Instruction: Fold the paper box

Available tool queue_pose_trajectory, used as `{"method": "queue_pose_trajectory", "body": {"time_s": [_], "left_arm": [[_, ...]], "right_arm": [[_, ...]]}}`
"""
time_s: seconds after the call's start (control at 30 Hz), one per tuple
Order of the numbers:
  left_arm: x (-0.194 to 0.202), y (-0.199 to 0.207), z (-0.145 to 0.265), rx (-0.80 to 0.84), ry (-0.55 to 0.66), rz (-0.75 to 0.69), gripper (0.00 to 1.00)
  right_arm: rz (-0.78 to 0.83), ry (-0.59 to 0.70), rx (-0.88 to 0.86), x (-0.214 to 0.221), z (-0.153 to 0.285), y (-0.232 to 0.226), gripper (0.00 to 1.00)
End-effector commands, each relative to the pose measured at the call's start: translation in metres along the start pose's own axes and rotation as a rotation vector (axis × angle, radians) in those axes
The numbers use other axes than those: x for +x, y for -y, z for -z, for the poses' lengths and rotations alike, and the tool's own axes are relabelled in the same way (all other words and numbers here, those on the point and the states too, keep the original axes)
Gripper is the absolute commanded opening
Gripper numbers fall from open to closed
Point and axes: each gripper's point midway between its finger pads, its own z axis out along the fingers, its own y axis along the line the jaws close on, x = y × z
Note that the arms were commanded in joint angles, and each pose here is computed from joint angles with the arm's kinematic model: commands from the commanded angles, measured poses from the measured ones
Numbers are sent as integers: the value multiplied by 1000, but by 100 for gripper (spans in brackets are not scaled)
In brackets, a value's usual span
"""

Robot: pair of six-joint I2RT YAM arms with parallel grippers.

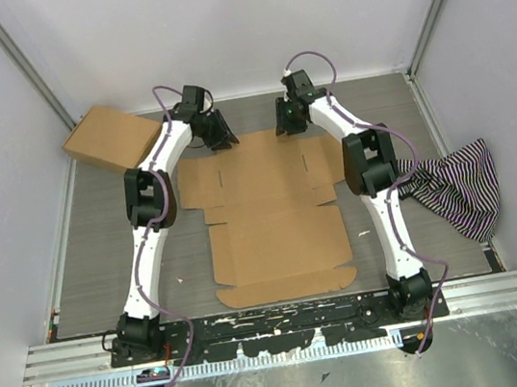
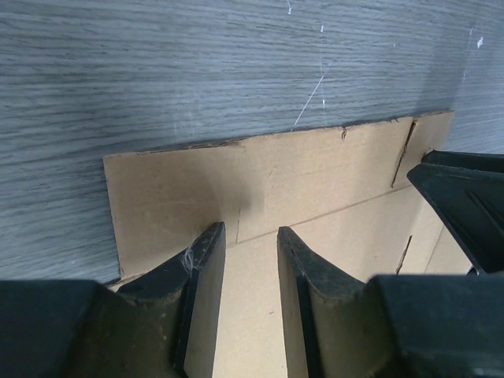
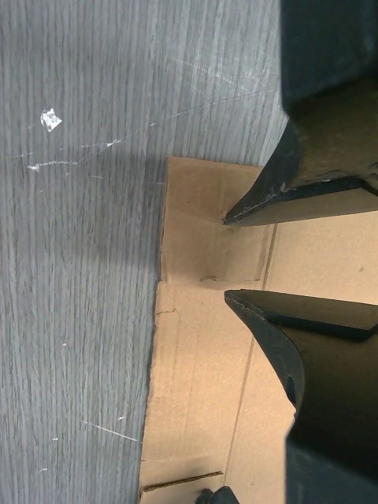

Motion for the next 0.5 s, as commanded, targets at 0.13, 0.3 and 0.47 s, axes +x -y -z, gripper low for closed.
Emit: {"method": "queue_pose_trajectory", "body": {"time_s": [0.13, 0.3, 0.47], "left_arm": [[5, -5, -1, -14, -28, 3, 41], [-8, 5, 31, -8, 14, -21, 44], [-26, 16, 92, -16, 91, -43, 49]], "right_arm": [[-12, 17, -32, -5, 1, -12, 44], [-12, 97, -17, -32, 33, -17, 45], [-8, 207, 22, -66, 87, -21, 54]]}}
